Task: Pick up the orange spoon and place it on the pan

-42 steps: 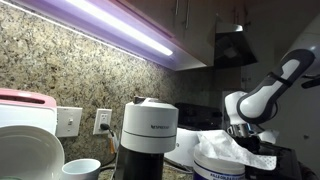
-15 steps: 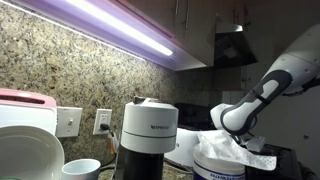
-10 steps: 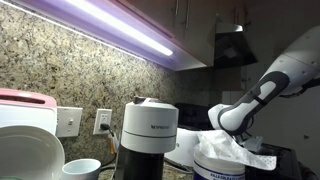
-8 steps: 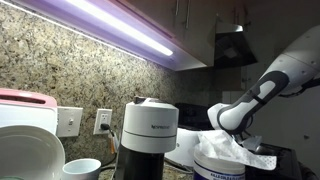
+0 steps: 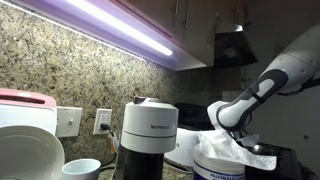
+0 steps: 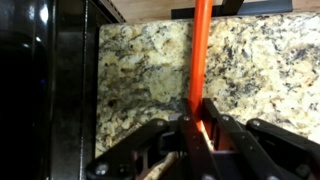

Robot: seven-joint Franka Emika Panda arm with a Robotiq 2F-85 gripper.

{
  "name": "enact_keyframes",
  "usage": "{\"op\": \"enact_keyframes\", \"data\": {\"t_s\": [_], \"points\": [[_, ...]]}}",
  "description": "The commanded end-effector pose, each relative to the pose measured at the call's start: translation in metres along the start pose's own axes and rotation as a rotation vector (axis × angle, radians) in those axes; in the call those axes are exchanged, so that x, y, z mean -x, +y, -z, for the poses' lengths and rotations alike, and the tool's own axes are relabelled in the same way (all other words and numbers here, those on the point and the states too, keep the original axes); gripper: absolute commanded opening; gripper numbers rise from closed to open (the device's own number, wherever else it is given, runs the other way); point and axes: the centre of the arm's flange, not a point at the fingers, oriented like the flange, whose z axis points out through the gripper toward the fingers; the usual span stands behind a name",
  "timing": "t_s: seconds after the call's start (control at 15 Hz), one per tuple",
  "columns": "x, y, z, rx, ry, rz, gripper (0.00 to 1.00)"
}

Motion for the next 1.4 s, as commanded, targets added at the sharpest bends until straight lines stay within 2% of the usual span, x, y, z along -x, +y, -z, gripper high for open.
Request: {"op": "enact_keyframes", "data": {"t_s": [0.0, 0.33, 0.47, 0.67, 0.73, 0.93, 1.0, 1.07, 1.2, 1.33], "points": [[0.005, 0.003, 0.011, -0.028, 0.001, 0.043, 0.04], [0.006, 0.004, 0.011, -0.034, 0.0, 0.066, 0.04], [0.006, 0.003, 0.009, -0.034, -0.017, 0.071, 0.42], [0.011, 0.004, 0.003, -0.037, -0.02, 0.082, 0.62], [0.014, 0.003, 0.002, -0.042, 0.004, 0.09, 0.71], [0.02, 0.003, -0.009, -0.055, 0.172, 0.132, 0.93], [0.02, 0.005, -0.01, -0.068, 0.231, 0.127, 0.99], [0.024, 0.008, -0.012, -0.077, 0.263, 0.125, 1.0], [0.027, 0.014, -0.013, -0.101, 0.337, 0.116, 1.0], [0.031, 0.016, -0.015, -0.118, 0.371, 0.12, 1.0]]}}
